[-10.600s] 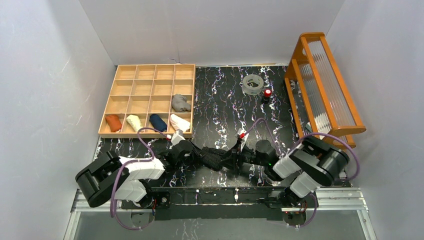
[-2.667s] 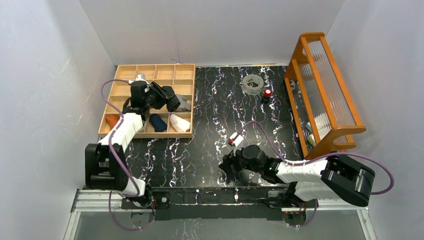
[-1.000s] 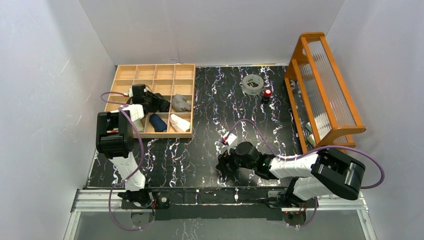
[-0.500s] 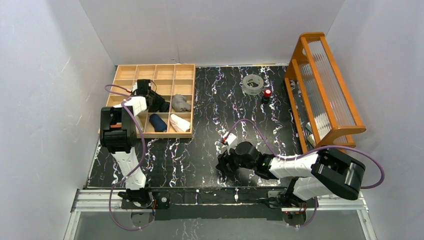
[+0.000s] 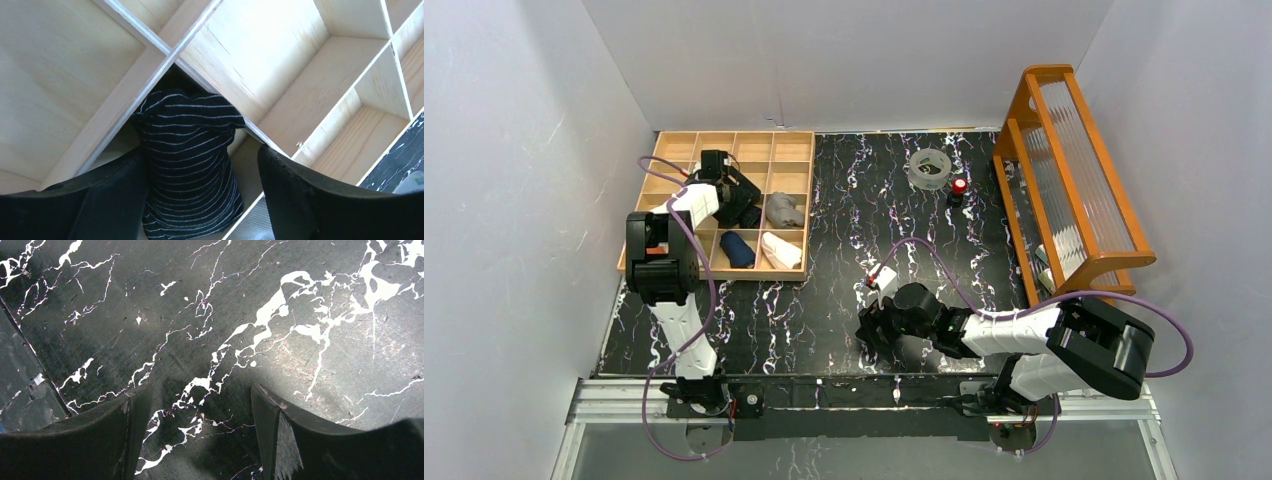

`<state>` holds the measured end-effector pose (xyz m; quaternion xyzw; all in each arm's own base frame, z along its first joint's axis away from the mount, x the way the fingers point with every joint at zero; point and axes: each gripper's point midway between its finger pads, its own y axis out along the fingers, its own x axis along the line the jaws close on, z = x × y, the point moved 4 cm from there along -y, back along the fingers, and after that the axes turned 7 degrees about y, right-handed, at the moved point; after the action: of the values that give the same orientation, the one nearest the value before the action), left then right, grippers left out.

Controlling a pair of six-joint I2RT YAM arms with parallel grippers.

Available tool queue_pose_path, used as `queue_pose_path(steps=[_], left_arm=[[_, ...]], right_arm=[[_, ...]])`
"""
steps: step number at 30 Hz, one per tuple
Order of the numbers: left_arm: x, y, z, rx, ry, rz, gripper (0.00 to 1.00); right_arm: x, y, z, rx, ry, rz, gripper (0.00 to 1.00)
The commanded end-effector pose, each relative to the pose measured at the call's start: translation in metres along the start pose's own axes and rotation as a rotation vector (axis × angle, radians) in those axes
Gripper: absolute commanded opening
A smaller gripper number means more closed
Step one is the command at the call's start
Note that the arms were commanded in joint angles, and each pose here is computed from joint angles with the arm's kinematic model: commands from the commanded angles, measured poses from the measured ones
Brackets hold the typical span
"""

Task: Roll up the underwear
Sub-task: Place the underwear in the storage box.

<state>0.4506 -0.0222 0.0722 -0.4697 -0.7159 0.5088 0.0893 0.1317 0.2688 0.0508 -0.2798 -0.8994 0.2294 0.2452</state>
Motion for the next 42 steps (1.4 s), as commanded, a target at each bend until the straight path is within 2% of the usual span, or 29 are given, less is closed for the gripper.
queue_pose_path(steps=[1,7,16,20,26,29,30,42], left_arm=[[0.019,-0.025,0.006,0.037,0.019,-0.093,0.77],[0.004,-0.045,-0.008,-0.004,0.018,-0.035,0.85],[-0.004,-0.076,-0.029,-0.091,0.055,-0.008,0.88],[-0.009,-0.075,-0.041,-0.124,0.090,-0.010,0.80],[-0.022,-0.040,-0.046,-0.069,0.202,0.026,0.63],[-0.019,-0.028,-0.046,-0.052,0.232,0.004,0.47],[-0.017,-0.026,-0.045,-0.052,0.239,-0.010,0.46],[0.006,-0.012,-0.026,0.010,0.302,-0.077,0.45]], right_arm=[[-0.007,0.001,0.010,0.066,0.000,0.044,0.79],[-0.008,0.001,0.012,0.069,0.000,0.049,0.79],[-0.009,0.002,0.014,0.072,0.003,0.049,0.79],[-0.008,0.004,0.013,0.075,0.003,0.047,0.79],[-0.007,0.004,0.011,0.070,0.002,0.038,0.79],[-0.006,0.005,0.010,0.074,0.000,0.042,0.79],[-0.007,0.005,0.010,0.076,-0.001,0.046,0.79],[-0.008,0.006,0.012,0.095,0.004,0.057,0.79]])
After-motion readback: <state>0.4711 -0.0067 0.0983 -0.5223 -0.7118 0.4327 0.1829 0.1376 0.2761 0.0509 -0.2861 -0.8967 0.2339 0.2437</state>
